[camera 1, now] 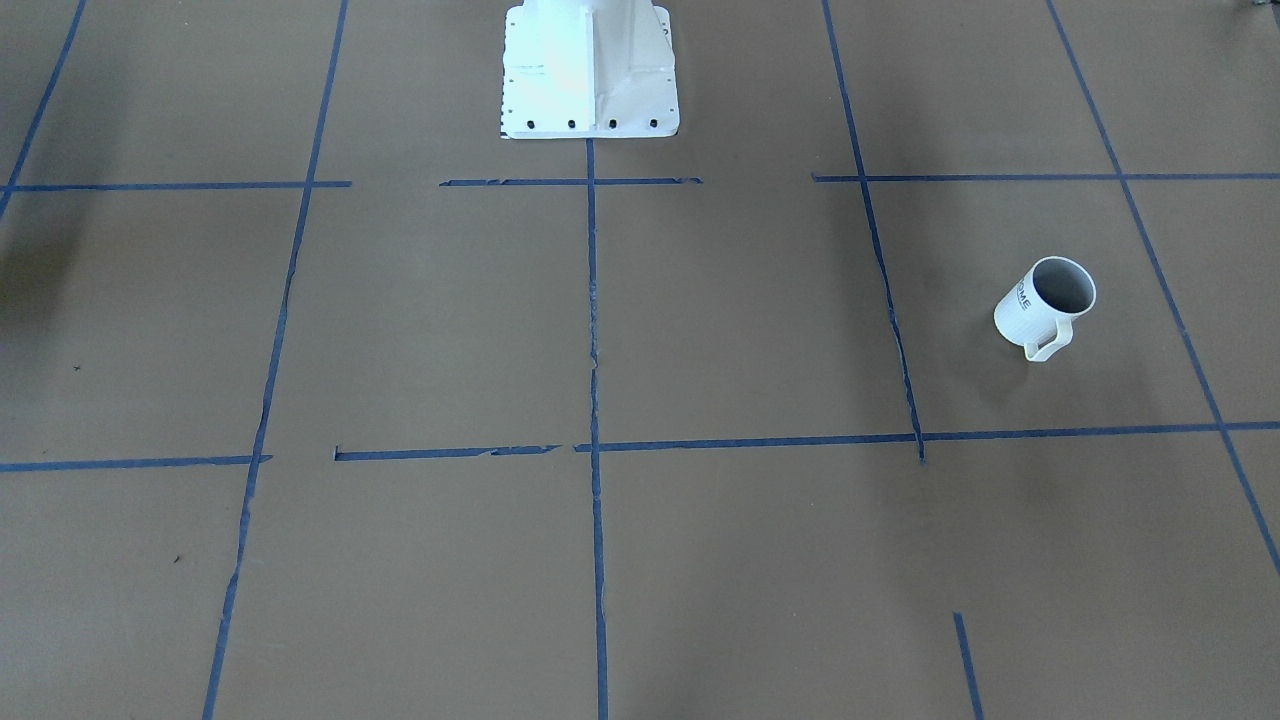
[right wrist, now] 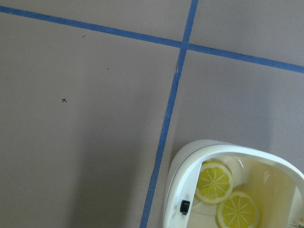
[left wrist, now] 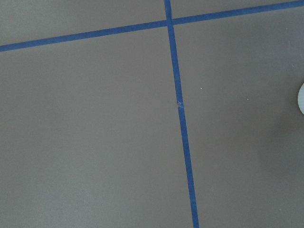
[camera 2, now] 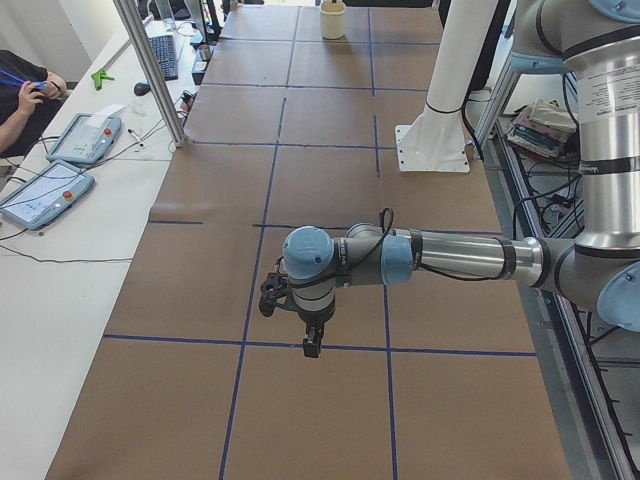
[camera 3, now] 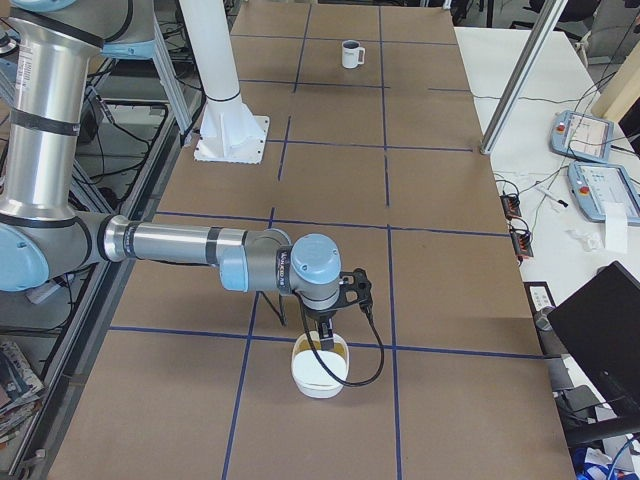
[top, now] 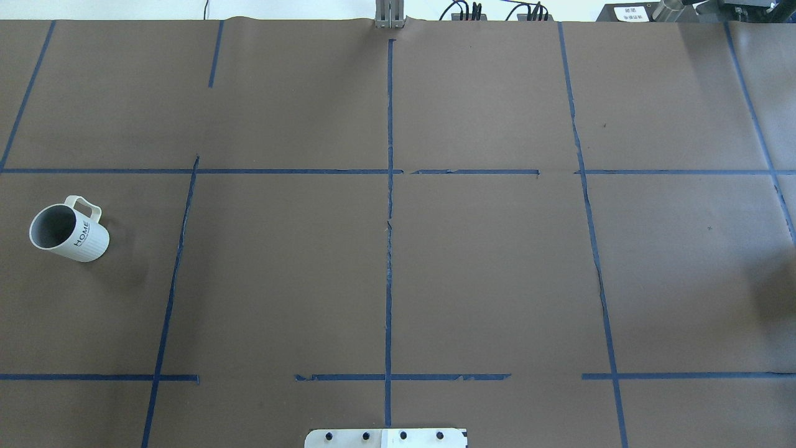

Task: Left arm hands cup to right arm to dump lemon

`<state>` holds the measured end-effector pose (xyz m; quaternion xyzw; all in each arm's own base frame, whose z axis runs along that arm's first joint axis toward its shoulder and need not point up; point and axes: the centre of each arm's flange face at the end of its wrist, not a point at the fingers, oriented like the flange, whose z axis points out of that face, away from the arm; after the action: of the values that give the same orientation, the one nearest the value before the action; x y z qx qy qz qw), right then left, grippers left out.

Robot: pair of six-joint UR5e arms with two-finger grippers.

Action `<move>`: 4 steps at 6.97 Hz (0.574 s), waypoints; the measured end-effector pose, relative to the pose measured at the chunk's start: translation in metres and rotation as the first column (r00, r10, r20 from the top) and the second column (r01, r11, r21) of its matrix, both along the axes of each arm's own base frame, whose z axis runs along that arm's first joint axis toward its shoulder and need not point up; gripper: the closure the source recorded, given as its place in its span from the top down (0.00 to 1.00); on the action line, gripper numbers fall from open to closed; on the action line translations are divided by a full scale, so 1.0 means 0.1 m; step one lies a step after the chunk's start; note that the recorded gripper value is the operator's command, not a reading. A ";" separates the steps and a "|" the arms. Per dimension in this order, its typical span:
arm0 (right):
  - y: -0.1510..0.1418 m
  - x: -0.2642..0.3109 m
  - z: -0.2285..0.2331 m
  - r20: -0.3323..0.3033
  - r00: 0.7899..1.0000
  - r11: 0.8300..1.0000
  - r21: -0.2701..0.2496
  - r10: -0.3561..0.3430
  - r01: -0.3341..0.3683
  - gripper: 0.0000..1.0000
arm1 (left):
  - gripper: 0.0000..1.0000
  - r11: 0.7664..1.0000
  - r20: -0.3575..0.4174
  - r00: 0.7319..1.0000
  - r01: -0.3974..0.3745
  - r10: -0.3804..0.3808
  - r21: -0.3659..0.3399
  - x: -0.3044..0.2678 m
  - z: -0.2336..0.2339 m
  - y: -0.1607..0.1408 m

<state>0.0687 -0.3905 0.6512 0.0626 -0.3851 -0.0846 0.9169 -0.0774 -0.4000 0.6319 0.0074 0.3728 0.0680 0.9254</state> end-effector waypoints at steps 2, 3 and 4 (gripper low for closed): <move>0.02 0.02 -0.02 0.000 1.000 1.000 -0.002 0.010 -0.010 1.00 | 1.00 1.000 0.012 1.000 -0.003 0.003 -0.015 -0.01 0.07 0.10; 0.02 0.02 -0.02 0.000 1.000 1.000 -0.001 0.011 -0.011 1.00 | 1.00 1.000 0.015 1.000 -0.002 0.002 -0.023 -0.01 0.09 0.13; 0.01 0.02 -0.03 0.000 1.000 1.000 0.001 0.012 -0.012 1.00 | 1.00 1.000 0.017 1.000 -0.001 0.002 -0.022 -0.01 0.09 0.13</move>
<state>0.0711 -0.3893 0.6486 0.0655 -0.3847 -0.0794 0.9173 -0.0783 -0.3870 0.6405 -0.0039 0.3655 0.0645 0.9286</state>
